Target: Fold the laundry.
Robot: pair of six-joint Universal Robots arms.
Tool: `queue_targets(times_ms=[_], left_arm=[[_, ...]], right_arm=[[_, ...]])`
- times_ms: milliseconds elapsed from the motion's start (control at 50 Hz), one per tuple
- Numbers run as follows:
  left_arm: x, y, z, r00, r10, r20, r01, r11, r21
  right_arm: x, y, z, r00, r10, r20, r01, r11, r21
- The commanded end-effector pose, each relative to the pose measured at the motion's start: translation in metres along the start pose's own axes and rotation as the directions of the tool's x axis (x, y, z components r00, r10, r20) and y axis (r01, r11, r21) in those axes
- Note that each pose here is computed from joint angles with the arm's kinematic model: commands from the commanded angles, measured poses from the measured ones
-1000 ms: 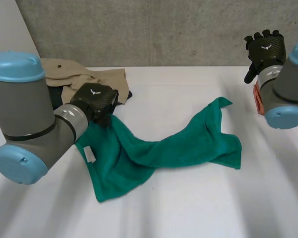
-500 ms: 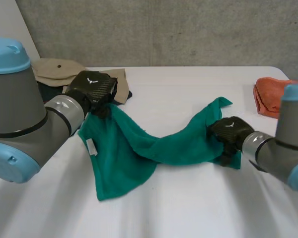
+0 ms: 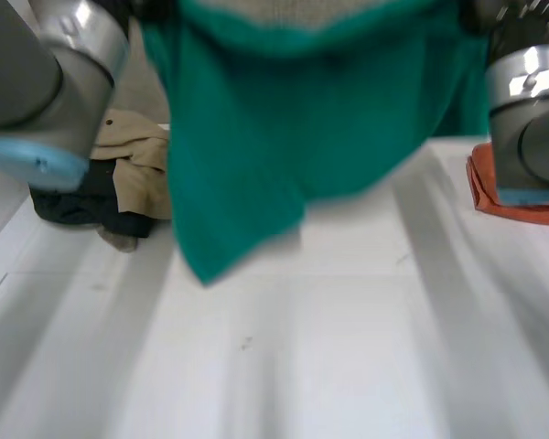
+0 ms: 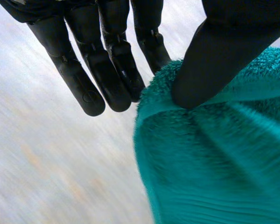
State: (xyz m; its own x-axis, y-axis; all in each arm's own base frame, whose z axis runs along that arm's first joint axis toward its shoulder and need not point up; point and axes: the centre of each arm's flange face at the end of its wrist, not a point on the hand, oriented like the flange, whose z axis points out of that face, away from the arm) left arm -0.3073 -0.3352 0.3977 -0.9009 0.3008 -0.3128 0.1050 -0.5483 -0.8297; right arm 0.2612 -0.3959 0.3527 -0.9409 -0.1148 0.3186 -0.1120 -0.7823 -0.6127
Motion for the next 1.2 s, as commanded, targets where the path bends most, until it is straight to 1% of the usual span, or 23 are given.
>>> queue_targets(times_ms=[20,40,100,160,240,260,280,340,360,400,420,500,580,700,720,800,860,920,1000,1020,1080,1100,1200], left_arm=[[-0.007,-0.05,0.001,0.994,-0.06,0.092,0.045,0.987,0.156],[-0.003,-0.046,-0.004,0.995,-0.059,0.079,0.049,0.992,0.119],[-0.001,-0.039,-0.011,0.997,-0.054,0.063,0.05,0.997,0.063],[0.003,-0.025,-0.021,0.998,-0.046,0.045,0.047,0.999,-0.013],[0.015,0.007,-0.044,0.999,-0.043,0.006,0.044,0.986,-0.159],[0.022,0.024,-0.057,0.999,-0.041,-0.015,0.037,0.974,-0.225],[0.026,0.034,-0.064,0.999,-0.041,-0.027,0.032,0.964,-0.262],[0.043,0.064,-0.092,0.995,-0.043,-0.088,0.007,0.926,-0.377],[0.047,0.071,-0.098,0.994,-0.044,-0.103,-0.002,0.916,-0.402],[0.054,0.086,-0.112,0.99,-0.045,-0.131,-0.02,0.891,-0.454],[0.062,0.103,-0.123,0.987,-0.05,-0.155,-0.035,0.864,-0.503],[0.074,0.134,-0.139,0.98,-0.059,-0.192,-0.066,0.808,-0.585],[0.077,0.144,-0.144,0.974,-0.067,-0.217,-0.086,0.775,-0.627],[0.06,0.129,-0.125,0.982,-0.027,-0.187,-0.088,0.81,-0.579],[0.051,0.128,-0.12,0.986,-0.011,-0.167,-0.087,0.818,-0.569],[0.032,0.133,-0.113,0.99,0.016,-0.14,-0.092,0.825,-0.558],[0.026,0.14,-0.112,0.987,0.03,-0.158,-0.112,0.83,-0.546],[0.023,0.149,-0.11,0.976,0.053,-0.209,-0.156,0.843,-0.515],[0.019,0.164,-0.106,0.946,0.081,-0.314,-0.226,0.86,-0.458],[0.016,0.17,-0.105,0.931,0.098,-0.352,-0.258,0.858,-0.443],[0.016,0.175,-0.103,0.906,0.122,-0.406,-0.301,0.86,-0.412],[0.017,0.18,-0.103,0.891,0.13,-0.434,-0.323,0.855,-0.406],[0.021,0.194,-0.102,0.861,0.133,-0.49,-0.36,0.841,-0.404]], right_arm=[[0.014,-0.009,0.014,0.999,0.047,-0.019,-0.045,0.995,0.087],[0.014,-0.002,0.01,0.999,0.05,0.01,-0.051,0.998,0.021],[0.014,0.009,0.001,0.996,0.064,0.062,-0.059,0.995,-0.079],[0.012,0.02,-0.016,0.987,0.096,0.13,-0.068,0.976,-0.206],[0.006,0.032,-0.048,0.965,0.153,0.215,-0.066,0.929,-0.365],[0.005,0.036,-0.056,0.96,0.163,0.228,-0.061,0.914,-0.4],[0.002,0.042,-0.073,0.949,0.185,0.255,-0.046,0.882,-0.469],[-0.004,0.052,-0.1,0.931,0.215,0.296,-0.01,0.824,-0.566],[-0.008,0.057,-0.12,0.917,0.232,0.323,0.024,0.779,-0.627],[-0.012,0.062,-0.14,0.902,0.246,0.355,0.066,0.734,-0.676],[-0.015,0.065,-0.156,0.887,0.255,0.384,0.106,0.698,-0.708],[-0.02,0.069,-0.183,0.859,0.263,0.44,0.186,0.64,-0.745],[-0.02,0.07,-0.187,0.856,0.258,0.449,0.2,0.634,-0.747],[-0.02,0.07,-0.185,0.866,0.265,0.423,0.178,0.627,-0.758],[-0.021,0.069,-0.184,0.868,0.27,0.417,0.171,0.626,-0.761],[-0.024,0.064,-0.184,0.867,0.284,0.409,0.156,0.625,-0.765],[-0.026,0.061,-0.182,0.866,0.29,0.406,0.148,0.627,-0.764],[-0.027,0.055,-0.178,0.864,0.294,0.408,0.143,0.634,-0.76],[-0.03,0.043,-0.173,0.856,0.308,0.416,0.139,0.637,-0.758],[-0.03,0.037,-0.17,0.853,0.311,0.42,0.138,0.641,-0.755],[-0.03,0.025,-0.163,0.85,0.314,0.424,0.131,0.652,-0.747],[-0.03,0.017,-0.157,0.849,0.316,0.424,0.122,0.662,-0.739],[-0.029,-0.013,-0.133,0.851,0.32,0.416,0.076,0.709,-0.701]])
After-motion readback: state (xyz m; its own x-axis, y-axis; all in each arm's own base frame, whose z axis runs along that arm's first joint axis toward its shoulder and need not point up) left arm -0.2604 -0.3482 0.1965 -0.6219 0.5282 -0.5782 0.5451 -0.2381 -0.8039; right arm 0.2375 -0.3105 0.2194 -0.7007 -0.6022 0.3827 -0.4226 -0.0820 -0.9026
